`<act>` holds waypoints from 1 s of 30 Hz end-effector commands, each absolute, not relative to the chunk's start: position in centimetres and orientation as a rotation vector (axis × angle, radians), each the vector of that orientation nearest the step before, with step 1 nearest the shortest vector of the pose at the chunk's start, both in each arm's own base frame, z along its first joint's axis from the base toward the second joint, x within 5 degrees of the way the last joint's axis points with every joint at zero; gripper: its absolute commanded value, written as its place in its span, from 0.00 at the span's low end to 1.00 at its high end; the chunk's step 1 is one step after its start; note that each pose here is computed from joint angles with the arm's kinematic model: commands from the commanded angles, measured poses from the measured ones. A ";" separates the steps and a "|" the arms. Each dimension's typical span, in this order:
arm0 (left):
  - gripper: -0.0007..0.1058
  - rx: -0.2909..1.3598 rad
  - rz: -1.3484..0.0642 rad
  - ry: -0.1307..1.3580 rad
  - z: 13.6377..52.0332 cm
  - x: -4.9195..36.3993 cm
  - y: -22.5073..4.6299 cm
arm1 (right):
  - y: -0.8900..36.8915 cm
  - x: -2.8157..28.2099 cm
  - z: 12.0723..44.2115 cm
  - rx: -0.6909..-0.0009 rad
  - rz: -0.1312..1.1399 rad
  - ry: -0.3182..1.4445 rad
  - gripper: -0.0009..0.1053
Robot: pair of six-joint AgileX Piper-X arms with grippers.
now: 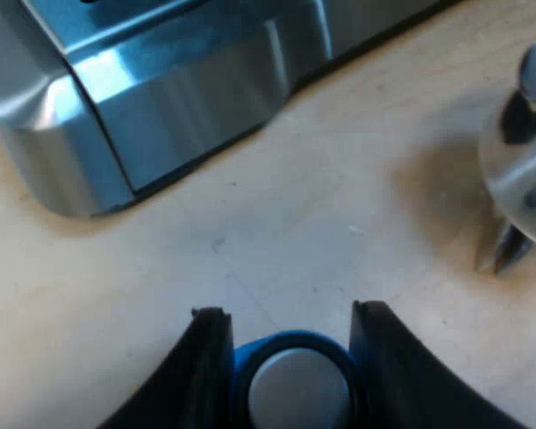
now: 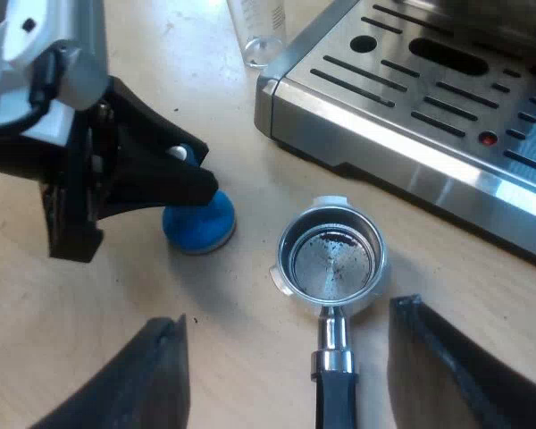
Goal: Grind coffee beans and then tamp
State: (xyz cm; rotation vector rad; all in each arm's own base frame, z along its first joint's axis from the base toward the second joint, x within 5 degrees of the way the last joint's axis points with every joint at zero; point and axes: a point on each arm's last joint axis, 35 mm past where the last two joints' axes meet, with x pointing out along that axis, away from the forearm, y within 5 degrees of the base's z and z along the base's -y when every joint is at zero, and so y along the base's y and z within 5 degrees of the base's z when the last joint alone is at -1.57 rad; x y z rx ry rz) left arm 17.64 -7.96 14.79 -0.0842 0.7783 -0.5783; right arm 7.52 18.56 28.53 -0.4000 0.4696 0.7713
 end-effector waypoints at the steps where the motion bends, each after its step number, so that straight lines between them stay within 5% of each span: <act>1: 0.10 -0.097 -0.589 0.741 16.2 17.3 -7.9 | 18.5 7.5 29.0 -0.399 0.774 0.455 0.50; 20: 0.10 -0.108 -0.613 0.570 24.8 12.7 -6.1 | 18.5 7.5 28.9 -0.354 0.760 0.480 0.50; 30: 0.10 -0.120 -0.701 0.544 28.5 11.8 -6.3 | 17.7 7.3 24.8 -0.404 0.723 0.512 0.50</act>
